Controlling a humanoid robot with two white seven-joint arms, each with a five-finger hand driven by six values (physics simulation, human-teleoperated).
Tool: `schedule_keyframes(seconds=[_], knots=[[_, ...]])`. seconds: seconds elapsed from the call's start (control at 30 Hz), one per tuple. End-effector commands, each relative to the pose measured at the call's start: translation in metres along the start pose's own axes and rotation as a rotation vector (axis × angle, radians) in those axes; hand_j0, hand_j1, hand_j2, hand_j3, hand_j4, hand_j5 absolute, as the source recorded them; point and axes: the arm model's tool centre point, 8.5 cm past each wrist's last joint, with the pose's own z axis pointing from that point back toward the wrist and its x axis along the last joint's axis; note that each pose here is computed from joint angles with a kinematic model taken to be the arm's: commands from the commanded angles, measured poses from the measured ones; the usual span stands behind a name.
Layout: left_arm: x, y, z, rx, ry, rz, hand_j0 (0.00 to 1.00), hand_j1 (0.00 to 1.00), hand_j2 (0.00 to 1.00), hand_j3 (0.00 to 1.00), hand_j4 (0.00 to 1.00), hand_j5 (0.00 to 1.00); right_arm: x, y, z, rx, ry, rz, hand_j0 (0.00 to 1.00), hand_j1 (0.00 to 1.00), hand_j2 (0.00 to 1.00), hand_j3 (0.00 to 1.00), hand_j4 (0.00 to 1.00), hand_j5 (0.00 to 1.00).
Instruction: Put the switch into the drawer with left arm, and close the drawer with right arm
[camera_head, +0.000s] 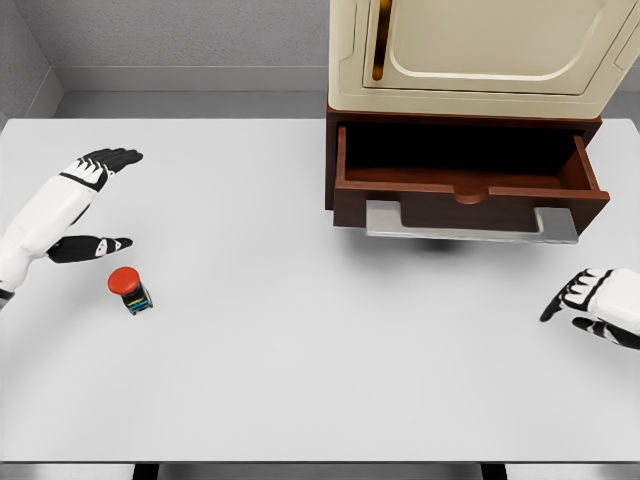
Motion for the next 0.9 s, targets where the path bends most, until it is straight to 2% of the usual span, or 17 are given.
schedule_keyframes(seconds=[0.0,0.17,0.27,0.3,0.33,0.4,0.43,0.53,0.57,0.6,0.63,0.67,0.7,0.77,0.8,0.83,0.87], knots=[[0.0,0.001,0.0,0.006,0.0,0.004,1.0,1.0,1.0,1.0,1.0,1.0,0.003,-0.003,-0.001,0.001,-0.011,0.005,0.55,0.55,0.55,0.55,0.55,0.55],[0.0,-0.002,0.003,-0.001,0.005,0.011,1.0,1.0,1.0,1.0,1.0,1.0,0.004,-0.01,-0.002,-0.003,-0.021,0.013,0.58,0.58,0.58,0.58,0.58,0.58],[-0.003,0.007,0.006,0.041,0.009,0.029,1.0,1.0,1.0,1.0,1.0,1.0,0.004,-0.01,-0.002,-0.003,-0.021,0.013,0.59,0.59,0.59,0.59,0.59,0.59],[-0.003,0.013,0.008,0.092,-0.007,0.109,1.0,1.0,1.0,1.0,1.0,1.0,0.005,-0.009,-0.002,0.0,-0.022,0.009,0.64,0.64,0.64,0.64,0.64,0.64],[-0.004,0.011,0.019,0.129,-0.008,0.218,1.0,1.0,1.0,1.0,1.0,1.0,0.004,-0.01,-0.002,0.011,-0.024,0.017,0.69,0.69,0.69,0.69,0.69,0.69],[-0.009,0.026,0.03,0.127,-0.024,0.308,1.0,1.0,1.0,1.0,1.0,1.0,0.003,-0.015,0.0,0.033,-0.025,0.037,0.69,0.69,0.69,0.69,0.69,0.69],[-0.007,0.025,0.031,0.124,-0.039,0.378,1.0,1.0,1.0,1.0,1.0,1.0,0.003,-0.015,0.0,0.036,-0.025,0.039,0.69,0.69,0.69,0.69,0.69,0.69],[-0.007,0.029,0.033,0.042,-0.076,0.465,1.0,1.0,1.0,1.0,1.0,1.0,0.001,-0.019,0.001,0.05,-0.025,0.054,0.69,0.69,0.69,0.69,0.69,0.69],[-0.004,0.029,0.031,-0.014,-0.117,0.499,1.0,1.0,1.0,1.0,1.0,1.0,0.001,-0.019,0.001,0.054,-0.026,0.056,0.69,0.69,0.69,0.69,0.69,0.69],[-0.004,0.029,0.031,-0.014,-0.117,0.499,1.0,1.0,1.0,1.0,1.0,1.0,0.001,-0.019,0.001,0.054,-0.026,0.056,0.69,0.69,0.69,0.69,0.69,0.69],[0.003,0.028,0.029,-0.104,-0.167,0.502,1.0,1.0,1.0,1.0,1.0,1.0,0.001,-0.017,0.002,0.084,-0.025,0.057,0.69,0.69,0.69,0.69,0.69,0.69],[0.006,0.03,0.029,-0.111,-0.212,0.563,1.0,1.0,1.0,1.0,1.0,1.0,0.001,-0.016,0.002,0.101,-0.024,0.059,0.69,0.69,0.69,0.69,0.69,0.69],[0.01,0.038,0.024,-0.07,-0.244,0.582,1.0,1.0,1.0,1.0,1.0,1.0,0.001,-0.017,0.002,0.102,-0.025,0.061,0.7,0.7,0.7,0.7,0.7,0.7],[0.01,0.043,0.025,-0.036,-0.258,0.616,1.0,1.0,1.0,1.0,1.0,1.0,0.0,-0.02,0.002,0.116,-0.025,0.071,0.77,0.77,0.77,0.77,0.77,0.77],[0.01,0.045,0.026,-0.009,-0.269,0.655,1.0,1.0,1.0,1.0,1.0,1.0,0.0,-0.02,0.003,0.123,-0.025,0.074,0.77,0.77,0.77,0.77,0.77,0.77],[0.009,0.045,0.028,0.005,-0.265,0.691,1.0,1.0,1.0,1.0,1.0,1.0,0.0,-0.02,0.002,0.121,-0.025,0.072,0.77,0.77,0.77,0.77,0.77,0.77],[0.001,0.039,0.028,0.001,-0.198,0.793,1.0,1.0,1.0,1.0,1.0,1.0,-0.001,-0.021,0.002,0.118,-0.024,0.076,0.77,0.77,0.77,0.77,0.77,0.77]])
